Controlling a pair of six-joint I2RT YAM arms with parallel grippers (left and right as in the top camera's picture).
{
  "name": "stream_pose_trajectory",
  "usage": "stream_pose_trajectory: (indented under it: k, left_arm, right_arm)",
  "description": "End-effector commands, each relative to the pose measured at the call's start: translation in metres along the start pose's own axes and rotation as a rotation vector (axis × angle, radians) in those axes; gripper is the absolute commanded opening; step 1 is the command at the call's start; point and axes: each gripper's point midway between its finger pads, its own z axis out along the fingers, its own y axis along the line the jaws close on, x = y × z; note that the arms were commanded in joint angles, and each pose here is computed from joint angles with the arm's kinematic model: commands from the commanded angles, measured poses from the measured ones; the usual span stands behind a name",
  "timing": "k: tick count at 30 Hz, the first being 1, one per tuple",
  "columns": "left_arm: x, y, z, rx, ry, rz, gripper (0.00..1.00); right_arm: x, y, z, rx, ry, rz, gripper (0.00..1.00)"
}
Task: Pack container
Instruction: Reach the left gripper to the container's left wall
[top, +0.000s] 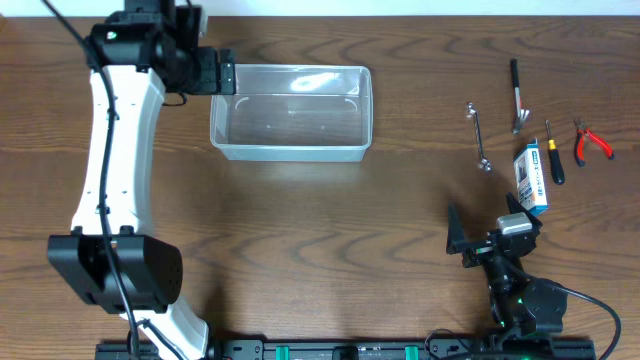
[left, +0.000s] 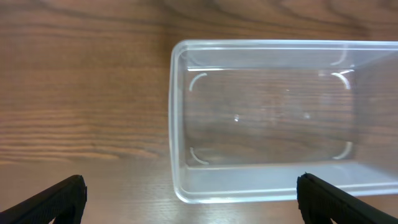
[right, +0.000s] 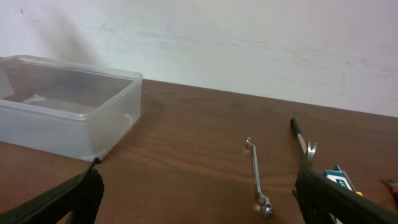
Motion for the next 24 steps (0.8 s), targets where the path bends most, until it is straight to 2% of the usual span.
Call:
stream_pose_trajectory:
  k: [1,6,15,19,24]
  left_arm:
    - [-0.004,0.016,0.011,-0.097,0.016,0.050,0.99]
    - [0.006,0.022,0.044,-0.101,0.092,0.041,0.98]
    - [0.028,0.023,0.097,-0.075,0.222,0.026,0.72]
    - [0.035,0.023,0.110,-0.072,0.256,0.016,0.55]
    - [0.041,0.024,0.121,-0.072,0.284,0.011,0.45]
  right_arm:
    - [0.000,0.001,0.000,-0.009,-0.003,-0.010,0.99]
    - [0.000,0.001,0.000,-0.009,-0.003,-0.010,0.99]
    - [0.000,0.001,0.000,-0.009,-0.002,-0.010,0.99]
    - [0.000,0.001,0.000,-0.009,-0.002,-0.010,0.99]
    - [0.000,0.001,0.000,-0.009,-0.002,-0.010,0.99]
